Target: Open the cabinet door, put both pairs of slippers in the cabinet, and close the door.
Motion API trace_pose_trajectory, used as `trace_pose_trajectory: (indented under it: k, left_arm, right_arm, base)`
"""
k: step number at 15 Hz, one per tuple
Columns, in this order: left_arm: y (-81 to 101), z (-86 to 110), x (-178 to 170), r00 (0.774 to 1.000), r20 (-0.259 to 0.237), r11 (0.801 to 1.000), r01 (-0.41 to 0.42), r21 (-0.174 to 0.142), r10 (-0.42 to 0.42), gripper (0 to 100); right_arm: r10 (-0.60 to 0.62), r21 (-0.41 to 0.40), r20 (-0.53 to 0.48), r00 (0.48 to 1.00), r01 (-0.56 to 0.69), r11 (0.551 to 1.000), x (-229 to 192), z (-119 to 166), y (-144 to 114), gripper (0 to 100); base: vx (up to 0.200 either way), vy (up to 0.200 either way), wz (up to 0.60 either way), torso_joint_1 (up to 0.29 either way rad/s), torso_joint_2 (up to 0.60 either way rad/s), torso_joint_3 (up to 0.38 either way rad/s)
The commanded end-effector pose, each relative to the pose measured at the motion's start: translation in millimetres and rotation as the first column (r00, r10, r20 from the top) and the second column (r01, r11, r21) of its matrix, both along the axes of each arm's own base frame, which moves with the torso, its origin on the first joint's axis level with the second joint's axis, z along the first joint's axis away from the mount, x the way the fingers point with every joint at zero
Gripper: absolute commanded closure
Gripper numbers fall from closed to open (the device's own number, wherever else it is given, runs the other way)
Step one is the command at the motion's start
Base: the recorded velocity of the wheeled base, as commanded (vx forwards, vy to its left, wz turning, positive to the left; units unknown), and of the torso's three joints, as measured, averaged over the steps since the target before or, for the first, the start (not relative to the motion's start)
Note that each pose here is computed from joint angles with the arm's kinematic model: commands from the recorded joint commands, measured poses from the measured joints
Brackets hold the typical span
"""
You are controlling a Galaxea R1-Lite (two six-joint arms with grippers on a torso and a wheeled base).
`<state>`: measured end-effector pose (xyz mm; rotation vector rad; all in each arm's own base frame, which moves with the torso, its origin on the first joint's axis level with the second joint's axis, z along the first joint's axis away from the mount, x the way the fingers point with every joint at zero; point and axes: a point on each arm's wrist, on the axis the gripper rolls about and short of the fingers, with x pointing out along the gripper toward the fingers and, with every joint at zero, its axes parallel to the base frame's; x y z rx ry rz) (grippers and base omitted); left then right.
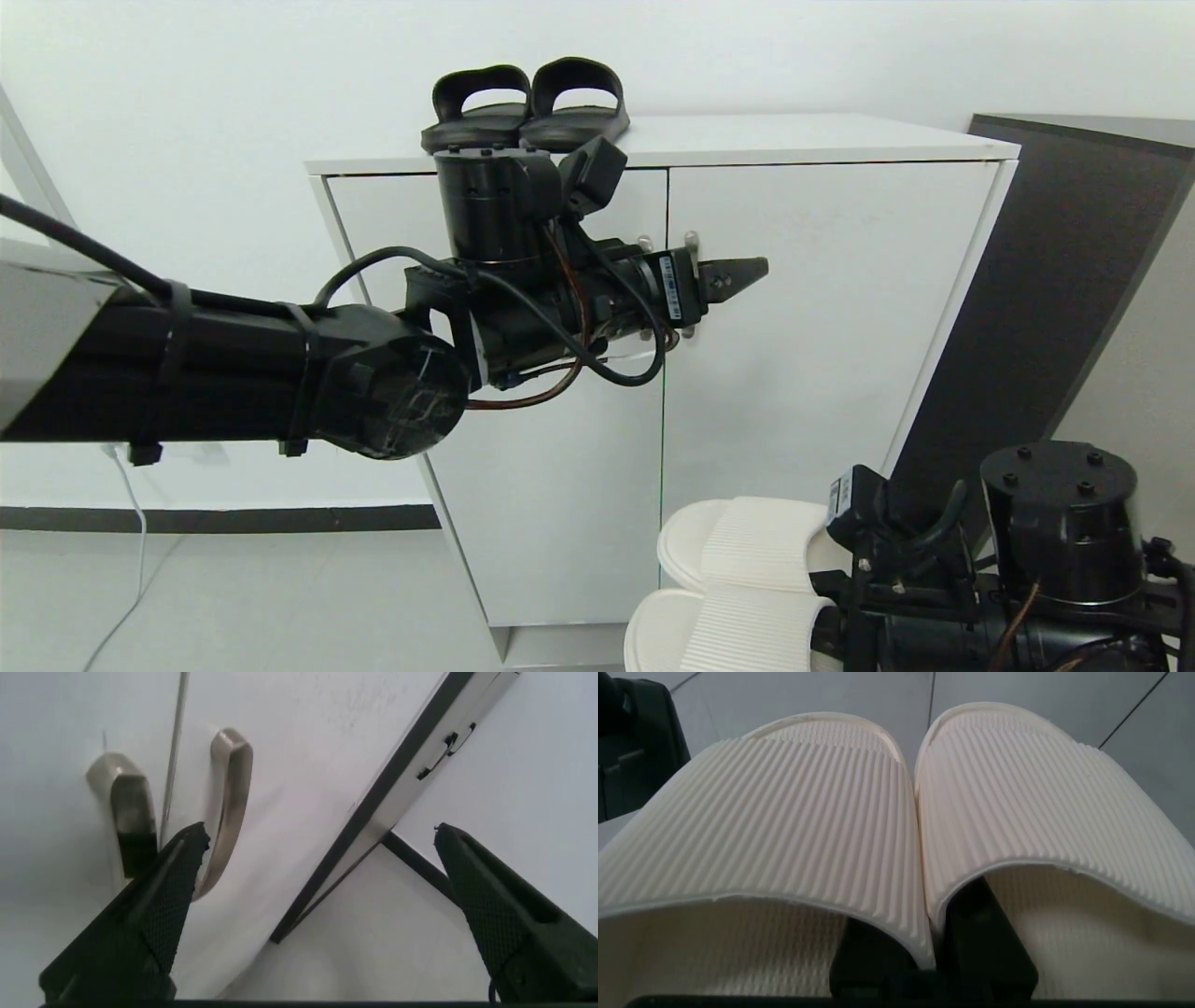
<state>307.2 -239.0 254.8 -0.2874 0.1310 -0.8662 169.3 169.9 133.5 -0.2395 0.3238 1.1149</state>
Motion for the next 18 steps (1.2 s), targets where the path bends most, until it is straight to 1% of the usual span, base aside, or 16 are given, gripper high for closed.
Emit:
trace_pose_trajectory:
  k: [1,2,5,9,10,12,15,16,18]
  left_arm:
    - [-8.2,-8.1,11,1.0,-0.01,1.0,-0.017,0.007,0.017,0]
    - [-10.6,-10.4,15,1.0,-0.011,1.0,-0.027,0.008,0.028,0]
    - [-13.0,-11.3,16,1.0,-0.018,1.0,-0.024,0.014,0.025,0]
    - [-13.5,-11.2,15,1.0,-0.023,1.0,-0.02,0.012,0.02,0]
    - [-13.5,-12.1,15,0.999,-0.027,1.0,-0.018,0.016,0.019,100]
    - [-13.0,-12.0,14,0.999,-0.029,1.0,-0.018,0.015,0.019,100]
    - [-10.9,-10.9,12,0.999,-0.029,1.0,-0.018,0.015,0.019,100]
    - [-8.0,-8.2,7,0.999,-0.03,1.0,-0.015,0.012,0.016,100]
    - [-3.8,-9.0,0,0.999,-0.036,1.0,-0.014,0.019,0.014,100]
  right_arm:
    - [0.001,0.0,0.001,1.0,-0.001,1.0,0,-1,0,100]
    - [0.001,0.003,0.004,1.0,-0.001,1.0,0,0,0,100]
    - [0.001,0.002,0.003,1.0,-0.001,1.0,0,-1,0,100]
    - [0.004,0.001,0.003,1.0,-0.004,1.0,-1,-1,0,100]
    - [0.007,0.001,0.002,1.0,-0.007,1.0,-1,-1,0,100]
    - [0.01,-0.001,0.0,1.0,-0.01,1.0,-2,-2,0,100]
    - [0.048,0.008,-0.016,0.999,-0.048,0.999,-5,-4,-1,100]
    - [0.052,0.009,-0.017,0.998,-0.052,0.999,-5,-4,-2,100]
    - [0.081,0.013,-0.03,0.996,-0.081,0.997,-8,-6,-4,100]
  base:
    - [0.0,0.0,0.0,0.0,0.0,0.0]
    - [0.0,0.0,0.0,0.0,0.0,0.0]
    - [0.0,0.0,0.0,0.0,0.0,0.0]
    - [0.0,0.0,0.0,0.0,0.0,0.0]
    - [0.0,0.0,0.0,0.0,0.0,0.0]
    - [0.0,0.0,0.0,0.0,0.0,0.0]
    - [0.0,0.0,0.0,0.0,0.0,0.0]
    - [0.0,0.0,0.0,0.0,0.0,0.0]
    - [0.0,0.0,0.0,0.0,0.0,0.0]
